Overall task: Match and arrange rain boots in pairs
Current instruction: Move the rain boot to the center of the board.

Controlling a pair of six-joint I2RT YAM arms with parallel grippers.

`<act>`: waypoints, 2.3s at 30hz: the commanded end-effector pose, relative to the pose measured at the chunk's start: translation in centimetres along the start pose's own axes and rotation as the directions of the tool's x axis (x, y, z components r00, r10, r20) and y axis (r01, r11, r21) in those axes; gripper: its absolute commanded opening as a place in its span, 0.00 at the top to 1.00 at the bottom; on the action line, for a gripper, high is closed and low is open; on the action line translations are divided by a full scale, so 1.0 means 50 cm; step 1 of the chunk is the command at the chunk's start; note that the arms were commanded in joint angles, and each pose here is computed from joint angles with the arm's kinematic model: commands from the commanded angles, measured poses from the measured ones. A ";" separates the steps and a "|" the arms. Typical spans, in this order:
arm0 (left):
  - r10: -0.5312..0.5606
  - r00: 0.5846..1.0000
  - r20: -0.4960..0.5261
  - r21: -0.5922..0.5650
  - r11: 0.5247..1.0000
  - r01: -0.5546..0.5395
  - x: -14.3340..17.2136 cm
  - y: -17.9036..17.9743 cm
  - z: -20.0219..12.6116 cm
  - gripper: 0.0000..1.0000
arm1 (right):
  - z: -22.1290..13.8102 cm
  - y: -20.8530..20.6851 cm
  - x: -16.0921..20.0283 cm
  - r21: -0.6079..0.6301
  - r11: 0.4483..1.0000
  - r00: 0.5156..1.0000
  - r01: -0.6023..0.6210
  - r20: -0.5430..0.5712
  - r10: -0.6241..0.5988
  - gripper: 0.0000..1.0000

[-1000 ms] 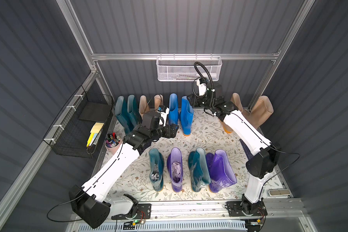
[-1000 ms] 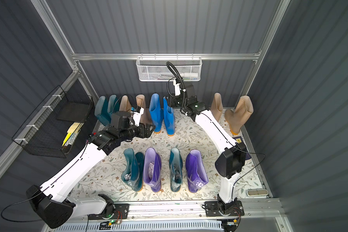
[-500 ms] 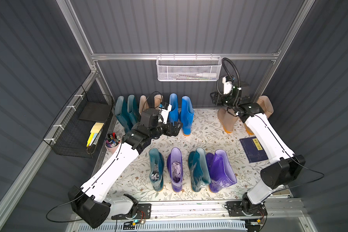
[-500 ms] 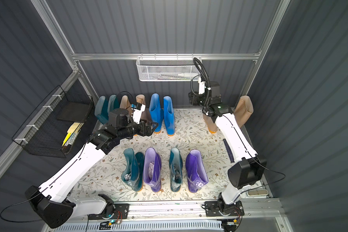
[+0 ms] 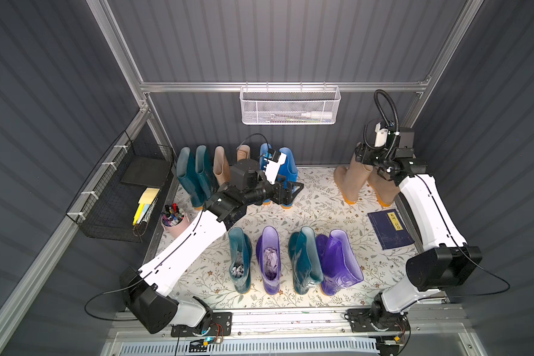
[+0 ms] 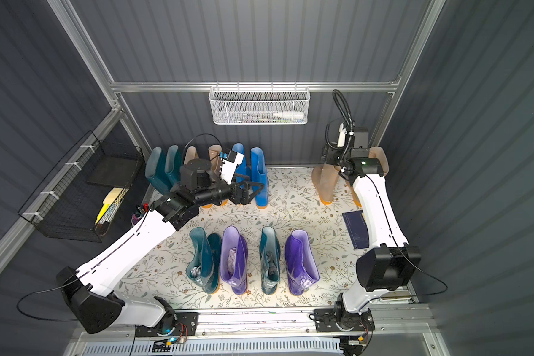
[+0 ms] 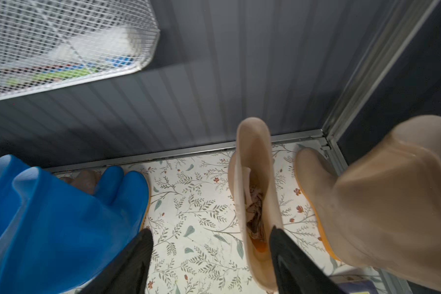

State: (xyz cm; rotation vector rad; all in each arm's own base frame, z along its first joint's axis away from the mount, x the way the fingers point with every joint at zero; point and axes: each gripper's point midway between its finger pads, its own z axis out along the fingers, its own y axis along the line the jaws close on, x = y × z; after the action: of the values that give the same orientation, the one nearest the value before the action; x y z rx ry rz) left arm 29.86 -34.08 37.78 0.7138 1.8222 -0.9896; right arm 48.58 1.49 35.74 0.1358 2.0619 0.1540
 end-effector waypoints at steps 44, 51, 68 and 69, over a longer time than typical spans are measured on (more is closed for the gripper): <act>0.016 0.999 -0.050 -0.067 0.998 -0.019 0.060 -0.011 -0.001 0.15 | 0.177 -0.038 0.085 -0.043 0.999 0.986 -0.015 -0.166 0.007 0.96; 0.017 0.999 -0.048 -0.071 0.997 -0.021 0.061 -0.012 -0.008 0.15 | 0.144 -0.001 0.049 -0.117 0.992 0.992 -0.040 -0.123 0.025 1.00; 0.012 1.000 -0.024 -0.102 0.995 -0.015 0.067 -0.008 -0.045 0.15 | 0.148 0.200 0.044 -0.272 0.962 0.994 0.006 -0.102 -0.035 1.00; 0.011 1.000 -0.022 -0.107 0.994 -0.014 0.069 -0.007 -0.049 0.15 | 0.153 0.221 0.048 -0.287 0.958 0.993 0.006 -0.108 -0.038 1.00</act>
State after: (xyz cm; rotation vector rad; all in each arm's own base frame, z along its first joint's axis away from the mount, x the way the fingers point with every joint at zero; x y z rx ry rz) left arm 27.38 -32.87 34.93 0.6833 1.8901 -0.8949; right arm 53.15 10.17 27.91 -0.0153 2.2618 0.3910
